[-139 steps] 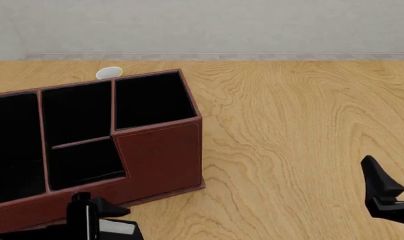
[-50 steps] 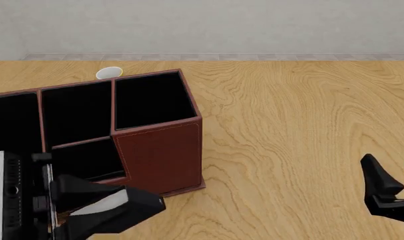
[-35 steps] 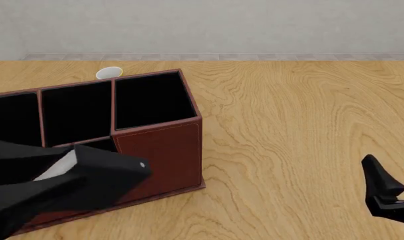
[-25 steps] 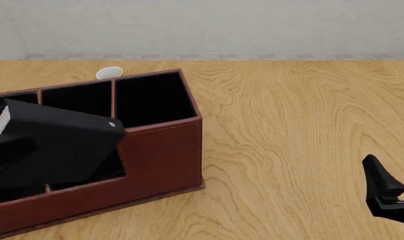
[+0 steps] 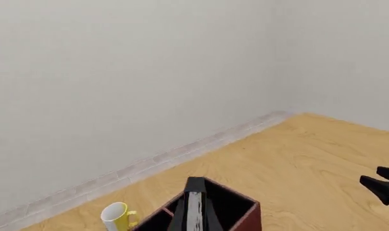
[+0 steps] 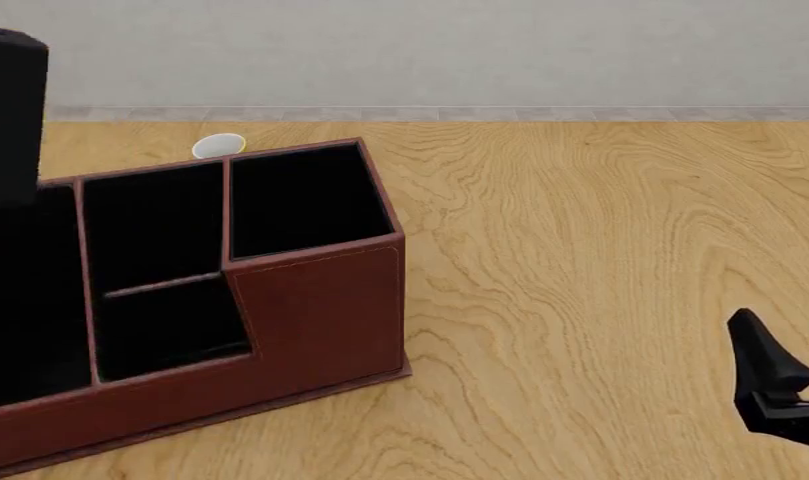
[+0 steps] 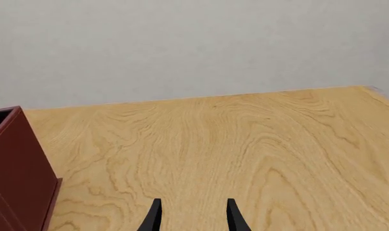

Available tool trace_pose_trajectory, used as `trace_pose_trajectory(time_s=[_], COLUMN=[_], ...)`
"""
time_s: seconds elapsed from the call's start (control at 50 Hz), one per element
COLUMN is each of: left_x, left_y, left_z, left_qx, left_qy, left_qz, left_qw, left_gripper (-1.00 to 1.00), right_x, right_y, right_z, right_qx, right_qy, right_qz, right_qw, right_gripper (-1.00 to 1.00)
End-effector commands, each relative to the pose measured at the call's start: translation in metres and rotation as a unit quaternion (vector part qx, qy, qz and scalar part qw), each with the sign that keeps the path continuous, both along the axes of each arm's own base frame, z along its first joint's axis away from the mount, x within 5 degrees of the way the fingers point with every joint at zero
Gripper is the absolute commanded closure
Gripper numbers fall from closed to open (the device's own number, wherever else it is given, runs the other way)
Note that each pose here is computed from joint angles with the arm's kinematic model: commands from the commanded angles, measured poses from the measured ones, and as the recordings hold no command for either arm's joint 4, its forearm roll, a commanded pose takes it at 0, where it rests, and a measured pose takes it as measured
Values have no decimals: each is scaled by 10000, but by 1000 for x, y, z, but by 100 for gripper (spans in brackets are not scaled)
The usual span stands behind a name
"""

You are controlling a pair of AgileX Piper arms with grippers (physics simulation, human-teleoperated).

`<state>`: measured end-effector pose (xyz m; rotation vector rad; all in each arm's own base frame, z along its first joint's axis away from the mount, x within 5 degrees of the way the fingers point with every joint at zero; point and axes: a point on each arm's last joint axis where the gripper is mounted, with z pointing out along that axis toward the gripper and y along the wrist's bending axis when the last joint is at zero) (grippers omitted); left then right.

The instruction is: Pick up the book and place it in the left compartment of the caddy.

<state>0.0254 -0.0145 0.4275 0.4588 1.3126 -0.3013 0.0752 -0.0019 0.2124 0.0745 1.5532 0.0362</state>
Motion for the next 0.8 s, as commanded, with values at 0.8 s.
trace_pose_trajectory(time_s=[0.8], left_x=[91], left_y=[38], left_z=[15], left_qx=[-77], left_qy=[1096], left_qz=[3466], left_qw=[9316], left_gripper=[100], right_x=[1], right_y=[0], right_z=[0], right_qx=[24], right_qy=[27], right_qz=[17], right_qw=[10000], right_gripper=[-100])
